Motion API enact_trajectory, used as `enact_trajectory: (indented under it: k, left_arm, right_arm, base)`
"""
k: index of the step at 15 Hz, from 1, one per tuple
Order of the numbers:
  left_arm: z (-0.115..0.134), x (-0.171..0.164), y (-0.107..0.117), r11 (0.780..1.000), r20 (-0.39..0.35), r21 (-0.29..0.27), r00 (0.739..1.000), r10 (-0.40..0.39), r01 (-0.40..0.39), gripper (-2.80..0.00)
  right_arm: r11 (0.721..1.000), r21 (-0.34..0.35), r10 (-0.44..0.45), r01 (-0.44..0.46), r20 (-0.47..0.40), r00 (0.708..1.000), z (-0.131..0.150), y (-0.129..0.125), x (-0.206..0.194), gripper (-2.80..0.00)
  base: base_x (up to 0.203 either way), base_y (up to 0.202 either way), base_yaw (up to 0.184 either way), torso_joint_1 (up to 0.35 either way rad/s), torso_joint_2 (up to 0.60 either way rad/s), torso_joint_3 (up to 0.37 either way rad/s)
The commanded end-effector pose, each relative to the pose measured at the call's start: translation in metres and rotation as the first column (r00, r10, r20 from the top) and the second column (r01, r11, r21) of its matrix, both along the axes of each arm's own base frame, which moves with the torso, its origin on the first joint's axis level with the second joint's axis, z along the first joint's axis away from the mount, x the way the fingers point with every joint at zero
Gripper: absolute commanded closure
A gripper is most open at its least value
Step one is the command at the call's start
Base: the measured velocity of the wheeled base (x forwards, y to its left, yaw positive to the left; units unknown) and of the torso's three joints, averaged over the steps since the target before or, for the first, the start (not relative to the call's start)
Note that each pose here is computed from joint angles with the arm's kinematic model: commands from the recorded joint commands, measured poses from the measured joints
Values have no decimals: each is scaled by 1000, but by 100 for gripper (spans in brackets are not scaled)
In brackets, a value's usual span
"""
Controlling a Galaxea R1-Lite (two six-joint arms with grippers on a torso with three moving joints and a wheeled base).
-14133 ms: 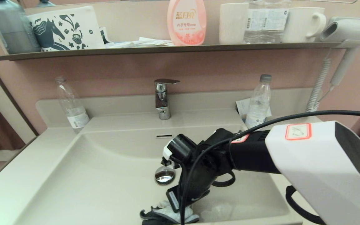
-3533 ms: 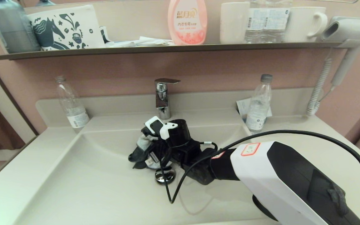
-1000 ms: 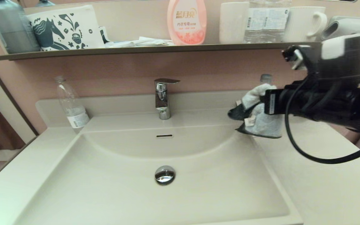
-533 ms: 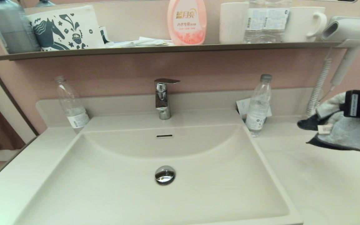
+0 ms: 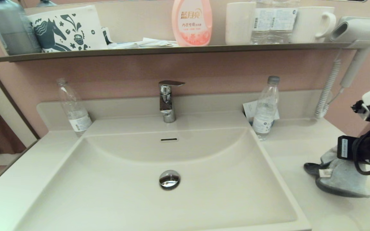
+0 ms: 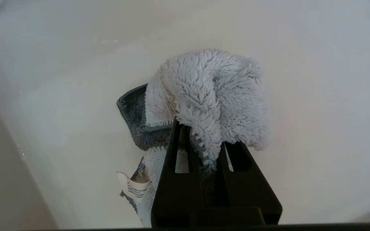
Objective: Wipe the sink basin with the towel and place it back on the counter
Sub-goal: Wipe the sink
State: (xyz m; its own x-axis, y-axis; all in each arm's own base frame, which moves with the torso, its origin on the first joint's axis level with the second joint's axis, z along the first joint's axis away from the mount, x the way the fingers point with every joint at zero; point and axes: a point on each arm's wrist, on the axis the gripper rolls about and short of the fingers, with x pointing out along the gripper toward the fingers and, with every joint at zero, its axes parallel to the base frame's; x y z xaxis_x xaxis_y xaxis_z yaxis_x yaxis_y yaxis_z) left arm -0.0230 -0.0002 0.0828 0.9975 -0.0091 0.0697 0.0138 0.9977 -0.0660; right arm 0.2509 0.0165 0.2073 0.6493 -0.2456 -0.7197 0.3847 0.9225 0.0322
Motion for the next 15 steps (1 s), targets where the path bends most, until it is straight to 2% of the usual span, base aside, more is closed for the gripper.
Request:
enact_trajectory:
  k: [1,2,3,7,10,13,15]
  left_arm:
    - [0,0,0,1000,1,-1,1000,0,0,0]
    - [0,0,0,1000,1,-1,1000,0,0,0]
    - [0,0,0,1000,1,-1,1000,0,0,0]
    - [0,0,0,1000,1,-1,1000,0,0,0]
    - [0,0,0,1000,1,-1,1000,0,0,0]
    - [0,0,0,1000,1,-1,1000,0,0,0]
    - [0,0,0,1000,1,-1,1000,0,0,0]
  right_arm:
    - [1000,6,10,-10,-68,998,-18,9,10,0]
    - [1000,4,21,-21,-78,997,-21,13,8,0]
    - [1000,0,21,-21,-64,998,-18,14,7,-280]
    - [1000,2,11,-12,61,998,30,10,3,-280]
    - [1000,4,0,0,89,996,69,6,-4,-280]
    - [1000,-1,-16,16,32,999,68,5,-8,-280]
    - [999,15,-37,36,25,999,67,5,-10,-280]
  base:
    - [0,0,0,0,0,0]
    - [0,0,0,0,0,0]
    - [0,0,0,0,0,0]
    - [0,0,0,0,0,0]
    - [0,0,0,0,0,0]
    - [0,0,0,0,0,0]
    - [0,0,0,0,0,0]
